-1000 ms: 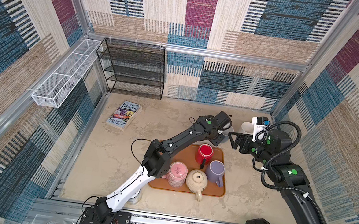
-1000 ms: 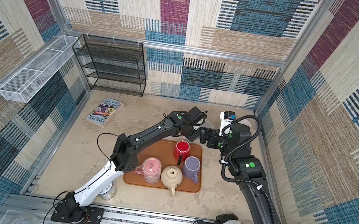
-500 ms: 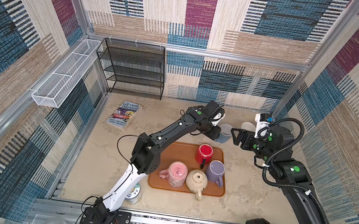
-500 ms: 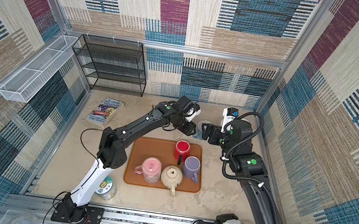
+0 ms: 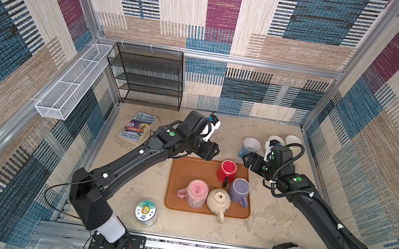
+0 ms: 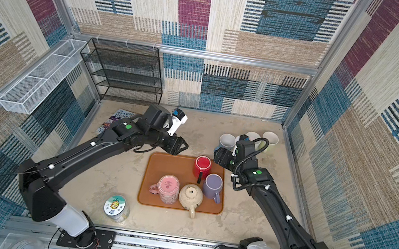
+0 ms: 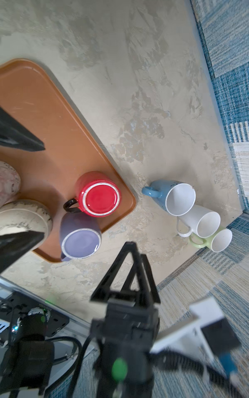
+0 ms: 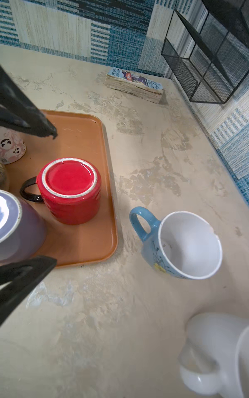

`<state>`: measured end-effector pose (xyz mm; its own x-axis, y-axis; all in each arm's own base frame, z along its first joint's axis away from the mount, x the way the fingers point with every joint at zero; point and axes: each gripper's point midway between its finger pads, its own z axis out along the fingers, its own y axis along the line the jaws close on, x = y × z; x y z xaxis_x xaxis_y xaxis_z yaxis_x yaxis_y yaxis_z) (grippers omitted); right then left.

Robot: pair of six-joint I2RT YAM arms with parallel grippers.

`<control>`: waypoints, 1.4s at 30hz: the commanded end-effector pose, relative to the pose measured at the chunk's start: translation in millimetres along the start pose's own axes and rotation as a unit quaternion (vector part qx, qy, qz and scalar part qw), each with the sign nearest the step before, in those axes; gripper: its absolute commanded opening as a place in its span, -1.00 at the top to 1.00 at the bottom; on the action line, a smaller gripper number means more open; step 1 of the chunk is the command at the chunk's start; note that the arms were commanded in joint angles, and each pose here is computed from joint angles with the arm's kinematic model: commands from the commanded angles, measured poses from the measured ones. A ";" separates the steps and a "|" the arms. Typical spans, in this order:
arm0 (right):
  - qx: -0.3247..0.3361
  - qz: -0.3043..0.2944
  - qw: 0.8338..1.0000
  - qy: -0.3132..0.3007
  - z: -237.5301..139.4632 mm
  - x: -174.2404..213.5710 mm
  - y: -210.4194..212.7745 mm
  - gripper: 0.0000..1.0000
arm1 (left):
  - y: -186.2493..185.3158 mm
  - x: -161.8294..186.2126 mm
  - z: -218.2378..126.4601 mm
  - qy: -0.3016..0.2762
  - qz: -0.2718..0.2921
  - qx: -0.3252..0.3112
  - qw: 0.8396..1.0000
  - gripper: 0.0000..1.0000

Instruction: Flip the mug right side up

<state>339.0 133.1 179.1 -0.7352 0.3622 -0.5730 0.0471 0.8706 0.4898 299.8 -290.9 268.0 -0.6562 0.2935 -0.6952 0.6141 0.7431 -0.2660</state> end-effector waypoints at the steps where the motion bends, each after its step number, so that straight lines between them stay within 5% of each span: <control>1: 0.000 0.031 0.999 -0.021 16.9 -10.7 4.3 -0.69 | 6.3 11.9 -23.7 -0.021 -0.007 -0.015 1.000 -0.28; 12: 0.072 0.079 0.994 -0.021 70.5 -12.1 -13.2 -0.69 | 26.3 87.0 -102.8 -0.042 0.013 -0.061 0.997 -0.33; 28: 0.190 0.088 0.977 -0.026 104.5 -21.5 -44.1 -0.67 | 29.2 134.3 -91.3 -0.026 0.024 -0.045 0.998 -0.33; 42: 0.233 0.016 0.972 0.006 111.9 -19.4 -54.7 -0.56 | 27.9 139.7 -87.8 -0.015 0.038 -0.051 0.998 -0.33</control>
<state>430.2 121.6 91.6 -0.7172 0.4360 -0.5437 0.3850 0.8982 0.2123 182.7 -176.4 221.2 -0.6106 0.3281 -0.7208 0.6108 0.7745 -0.1648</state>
